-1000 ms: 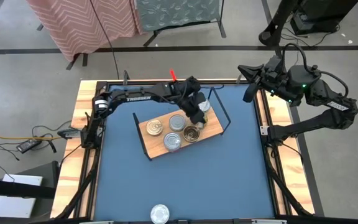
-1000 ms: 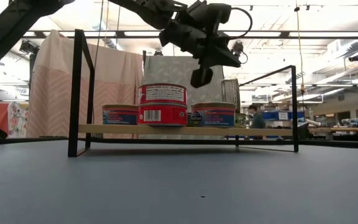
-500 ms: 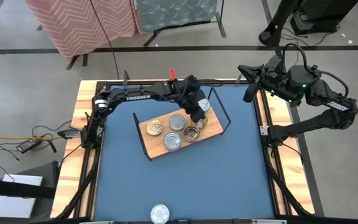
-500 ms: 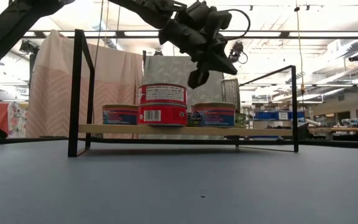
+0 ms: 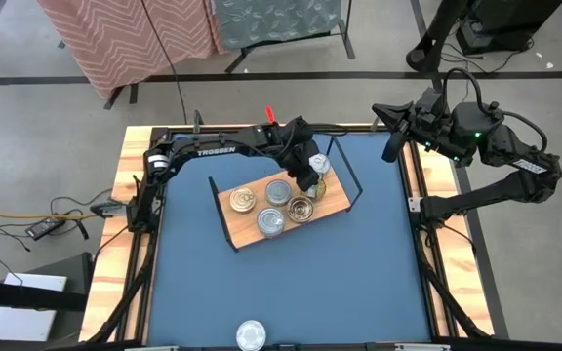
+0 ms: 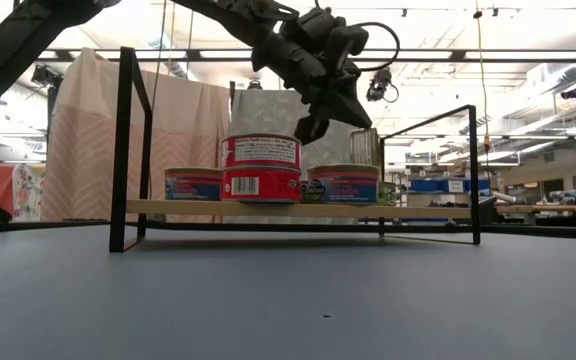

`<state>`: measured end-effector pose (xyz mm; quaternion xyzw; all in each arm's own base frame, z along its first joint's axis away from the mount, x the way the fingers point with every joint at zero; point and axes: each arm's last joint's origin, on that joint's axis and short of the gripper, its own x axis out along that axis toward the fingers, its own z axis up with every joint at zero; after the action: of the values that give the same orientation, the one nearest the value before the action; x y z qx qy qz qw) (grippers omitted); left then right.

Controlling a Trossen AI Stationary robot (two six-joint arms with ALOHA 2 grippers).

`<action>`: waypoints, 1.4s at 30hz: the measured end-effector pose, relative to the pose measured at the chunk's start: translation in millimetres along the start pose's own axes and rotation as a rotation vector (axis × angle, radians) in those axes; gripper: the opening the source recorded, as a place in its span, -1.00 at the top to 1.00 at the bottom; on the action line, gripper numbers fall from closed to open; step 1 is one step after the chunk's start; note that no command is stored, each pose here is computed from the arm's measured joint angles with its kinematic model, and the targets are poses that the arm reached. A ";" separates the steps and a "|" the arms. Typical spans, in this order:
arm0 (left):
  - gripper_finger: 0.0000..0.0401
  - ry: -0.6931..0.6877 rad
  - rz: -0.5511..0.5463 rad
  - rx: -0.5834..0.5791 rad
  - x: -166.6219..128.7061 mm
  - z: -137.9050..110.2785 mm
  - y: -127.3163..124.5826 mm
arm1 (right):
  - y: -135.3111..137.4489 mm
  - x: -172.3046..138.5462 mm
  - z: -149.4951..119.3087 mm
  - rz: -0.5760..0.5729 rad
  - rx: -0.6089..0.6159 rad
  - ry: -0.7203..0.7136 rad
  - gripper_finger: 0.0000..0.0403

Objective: Stack canned seafood by type on shelf
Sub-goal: Stack the green tuna can on top of the green tuna can on the shelf

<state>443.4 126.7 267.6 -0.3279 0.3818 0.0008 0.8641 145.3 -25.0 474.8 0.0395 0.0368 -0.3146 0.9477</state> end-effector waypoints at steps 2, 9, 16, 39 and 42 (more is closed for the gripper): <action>1.00 -0.003 0.003 -0.003 -1.2 1.0 2.2 | 0.9 -0.5 -0.1 0.007 -0.001 0.000 0.99; 1.00 -0.005 0.017 0.001 -7.1 2.3 5.9 | 1.6 -0.8 -0.4 0.012 -0.003 0.003 0.99; 1.00 -0.022 0.051 0.001 -16.4 4.3 8.3 | 1.5 -0.8 -0.5 0.010 -0.004 0.003 0.99; 0.89 -0.387 -0.112 0.452 -160.1 60.2 -95.2 | 39.7 47.0 -67.3 0.586 -0.244 0.648 0.99; 0.89 -0.500 -0.099 0.507 -207.1 48.9 -113.0 | 42.9 69.3 -78.1 0.628 -0.260 0.708 0.99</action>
<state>357.4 117.3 492.4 -0.1108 0.1301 -0.0557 0.9837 222.9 -24.2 392.8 0.0346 0.3819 0.0262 0.9232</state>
